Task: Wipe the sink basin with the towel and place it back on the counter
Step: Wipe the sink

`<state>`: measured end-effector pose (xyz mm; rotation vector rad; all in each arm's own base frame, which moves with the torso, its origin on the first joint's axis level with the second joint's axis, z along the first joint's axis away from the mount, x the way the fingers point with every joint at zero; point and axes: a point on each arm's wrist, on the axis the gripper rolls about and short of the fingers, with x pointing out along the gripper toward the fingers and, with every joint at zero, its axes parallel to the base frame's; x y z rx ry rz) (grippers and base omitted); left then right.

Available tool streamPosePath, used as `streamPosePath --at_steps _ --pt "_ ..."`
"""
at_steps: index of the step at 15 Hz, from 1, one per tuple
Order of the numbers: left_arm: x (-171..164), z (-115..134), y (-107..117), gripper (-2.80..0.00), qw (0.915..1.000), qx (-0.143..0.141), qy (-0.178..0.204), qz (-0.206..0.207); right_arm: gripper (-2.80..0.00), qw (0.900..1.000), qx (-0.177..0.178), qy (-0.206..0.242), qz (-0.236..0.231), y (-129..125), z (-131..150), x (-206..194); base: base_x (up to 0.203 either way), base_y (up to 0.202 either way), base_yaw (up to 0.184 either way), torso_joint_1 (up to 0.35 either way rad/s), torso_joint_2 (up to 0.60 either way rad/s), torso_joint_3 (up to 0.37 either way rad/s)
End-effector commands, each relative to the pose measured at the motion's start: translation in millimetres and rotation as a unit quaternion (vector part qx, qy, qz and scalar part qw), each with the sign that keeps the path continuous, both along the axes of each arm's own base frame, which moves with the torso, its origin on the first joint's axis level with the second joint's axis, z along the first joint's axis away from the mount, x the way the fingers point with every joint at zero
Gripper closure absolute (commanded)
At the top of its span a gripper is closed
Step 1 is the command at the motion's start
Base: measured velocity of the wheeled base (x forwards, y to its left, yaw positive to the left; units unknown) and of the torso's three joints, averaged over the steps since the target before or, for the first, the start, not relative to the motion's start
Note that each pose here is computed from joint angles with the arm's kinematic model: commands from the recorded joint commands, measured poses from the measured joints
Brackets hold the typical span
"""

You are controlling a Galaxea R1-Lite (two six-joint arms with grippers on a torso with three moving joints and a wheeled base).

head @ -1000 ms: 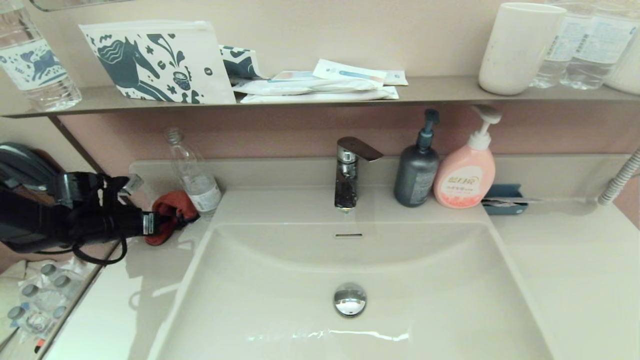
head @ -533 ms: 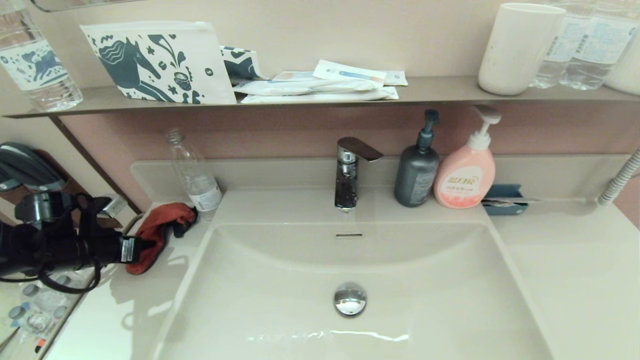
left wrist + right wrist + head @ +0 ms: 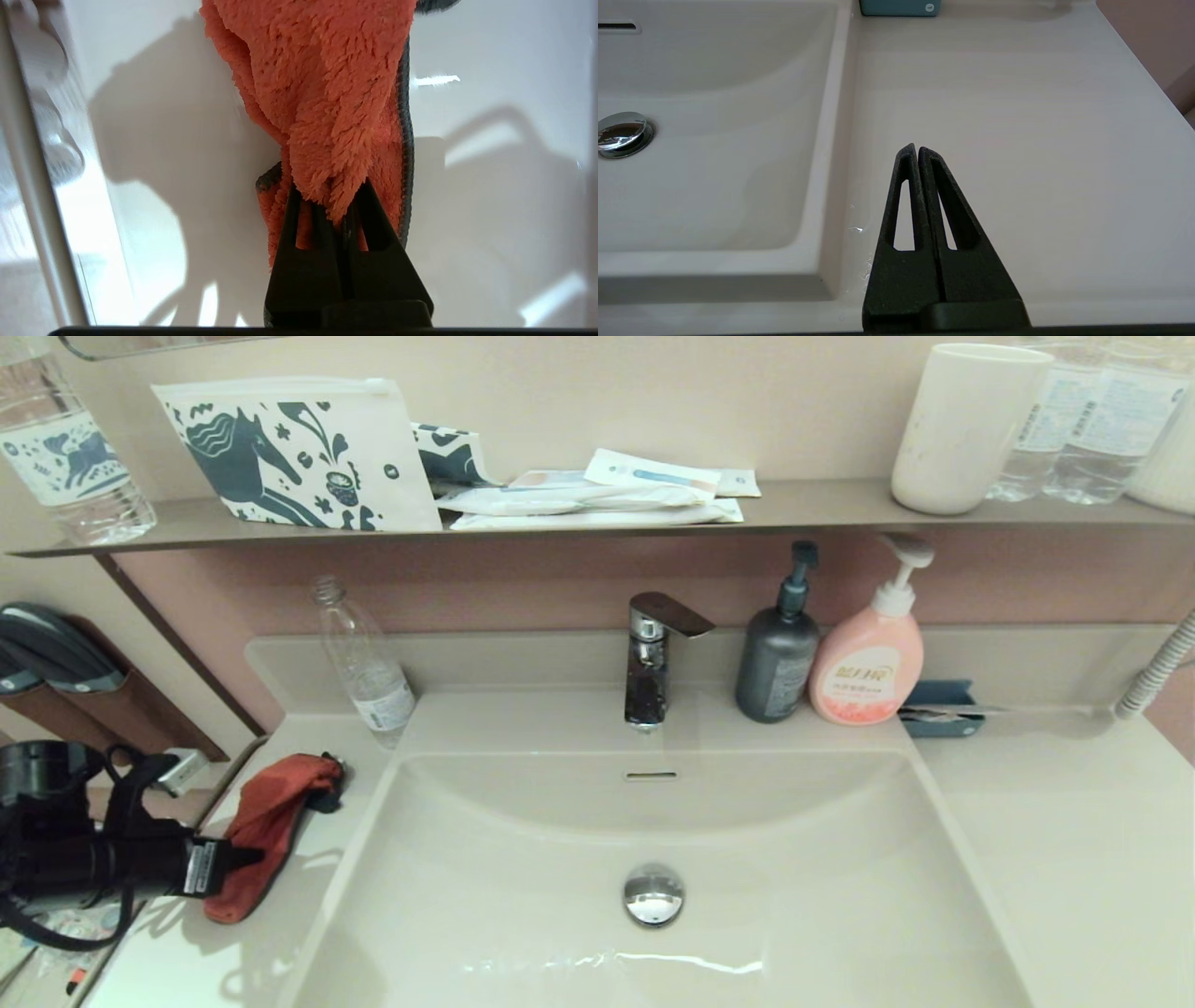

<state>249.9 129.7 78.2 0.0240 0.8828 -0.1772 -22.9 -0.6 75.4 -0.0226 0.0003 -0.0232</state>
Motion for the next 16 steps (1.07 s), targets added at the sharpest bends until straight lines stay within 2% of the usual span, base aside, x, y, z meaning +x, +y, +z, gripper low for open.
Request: streamPosePath --at_steps 1,5,9,10,13,16 --pt "-16 8 -7 0.0 1.0 0.004 -0.008 0.001 0.0 1.0 0.0 0.001 0.0 0 0 0 0.0 0.0 0.0 0.0 0.0 0.0" --pt "-36 8 -17 0.0 1.0 -0.003 0.003 0.004 0.0 1.0 0.0 0.001 0.0 0 0 0 0.0 0.0 0.0 0.0 0.0 0.0" --pt "-31 13 -26 0.0 0.9999 -0.003 -0.008 -0.013 0.0 1.0 0.0 0.001 0.0 0 0 0 0.0 0.0 0.0 0.0 0.0 0.0" --pt "-27 18 -32 0.0 0.9998 -0.009 -0.013 -0.011 0.0 1.0 0.0 0.001 0.0 0 0 0 0.0 0.0 0.0 0.0 0.0 0.0" --pt "-6 54 -56 0.0 0.9965 -0.056 -0.05 0.035 0.0 1.0 0.0 0.001 0.0 0 0 0 0.0 0.0 0.0 0.0 0.0 0.0" --pt "-4 75 -77 0.0 0.9971 -0.065 -0.03 0.025 0.0 1.0 0.0 0.001 0.0 0 0 0 0.0 0.0 0.0 0.0 0.0 0.0"
